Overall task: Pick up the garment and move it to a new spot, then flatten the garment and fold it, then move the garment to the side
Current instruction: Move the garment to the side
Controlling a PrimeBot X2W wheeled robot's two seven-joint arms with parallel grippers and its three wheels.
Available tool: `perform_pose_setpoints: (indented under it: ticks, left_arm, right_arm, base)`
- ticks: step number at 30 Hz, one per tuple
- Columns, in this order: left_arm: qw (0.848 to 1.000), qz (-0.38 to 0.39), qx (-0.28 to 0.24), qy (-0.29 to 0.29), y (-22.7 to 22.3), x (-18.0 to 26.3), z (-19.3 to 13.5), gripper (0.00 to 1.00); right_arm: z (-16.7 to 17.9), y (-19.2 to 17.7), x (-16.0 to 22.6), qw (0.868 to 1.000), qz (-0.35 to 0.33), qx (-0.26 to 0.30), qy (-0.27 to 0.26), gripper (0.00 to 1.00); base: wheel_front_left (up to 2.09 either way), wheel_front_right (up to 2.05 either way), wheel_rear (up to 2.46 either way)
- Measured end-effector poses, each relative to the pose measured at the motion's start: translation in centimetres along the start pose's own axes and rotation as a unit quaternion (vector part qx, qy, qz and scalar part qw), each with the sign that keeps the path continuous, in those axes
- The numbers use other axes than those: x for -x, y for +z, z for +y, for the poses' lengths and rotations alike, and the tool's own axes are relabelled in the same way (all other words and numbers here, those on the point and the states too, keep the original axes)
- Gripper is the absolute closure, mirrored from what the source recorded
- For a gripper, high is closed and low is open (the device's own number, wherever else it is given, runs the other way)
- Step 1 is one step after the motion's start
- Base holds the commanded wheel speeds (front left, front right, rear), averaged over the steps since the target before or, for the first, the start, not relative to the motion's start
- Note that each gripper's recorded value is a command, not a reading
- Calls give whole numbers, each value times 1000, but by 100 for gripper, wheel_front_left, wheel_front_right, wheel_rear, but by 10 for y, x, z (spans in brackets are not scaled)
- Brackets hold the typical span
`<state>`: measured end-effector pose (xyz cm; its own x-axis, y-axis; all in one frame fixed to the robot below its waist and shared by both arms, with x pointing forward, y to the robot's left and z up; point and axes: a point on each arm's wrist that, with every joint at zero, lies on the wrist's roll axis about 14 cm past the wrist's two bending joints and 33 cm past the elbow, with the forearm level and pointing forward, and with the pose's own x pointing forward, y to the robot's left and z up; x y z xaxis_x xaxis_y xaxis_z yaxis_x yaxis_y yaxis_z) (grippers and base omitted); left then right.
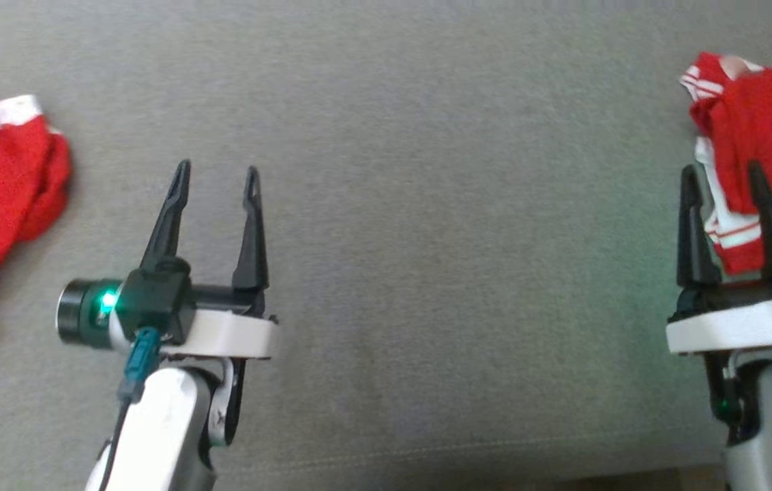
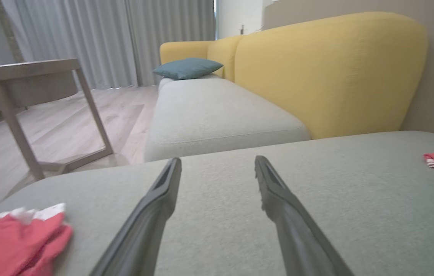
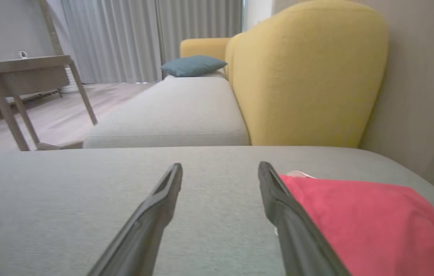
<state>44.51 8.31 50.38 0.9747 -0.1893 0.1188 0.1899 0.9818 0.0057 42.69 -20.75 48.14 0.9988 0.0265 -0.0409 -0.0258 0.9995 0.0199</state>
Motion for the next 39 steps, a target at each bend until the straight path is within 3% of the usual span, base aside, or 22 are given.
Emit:
perform_pose_setpoints:
  ticks: [5, 10, 29, 39]
  left_arm:
    - [999, 12, -11, 48, 3, 25, 31, 0]
    - [997, 25, -14, 64, 2, 49, 41, 0]
    - [998, 37, -7, 55, 9, 92, 32, 0]
    - [998, 39, -10, 57, 12, 103, 34, 0]
  right_arm:
    - [25, 10, 10, 1000, -4, -16, 25, 0]
    - [33, 17, 24, 999, -7, -23, 33, 0]
    - [34, 26, 77, 999, 1, -26, 25, 0]
    - [36, 30, 86, 999, -3, -26, 28, 0]
  base:
    - [0, 0, 0]
    - [0, 0, 0]
    - [0, 0, 0]
    - [0, 0, 0]
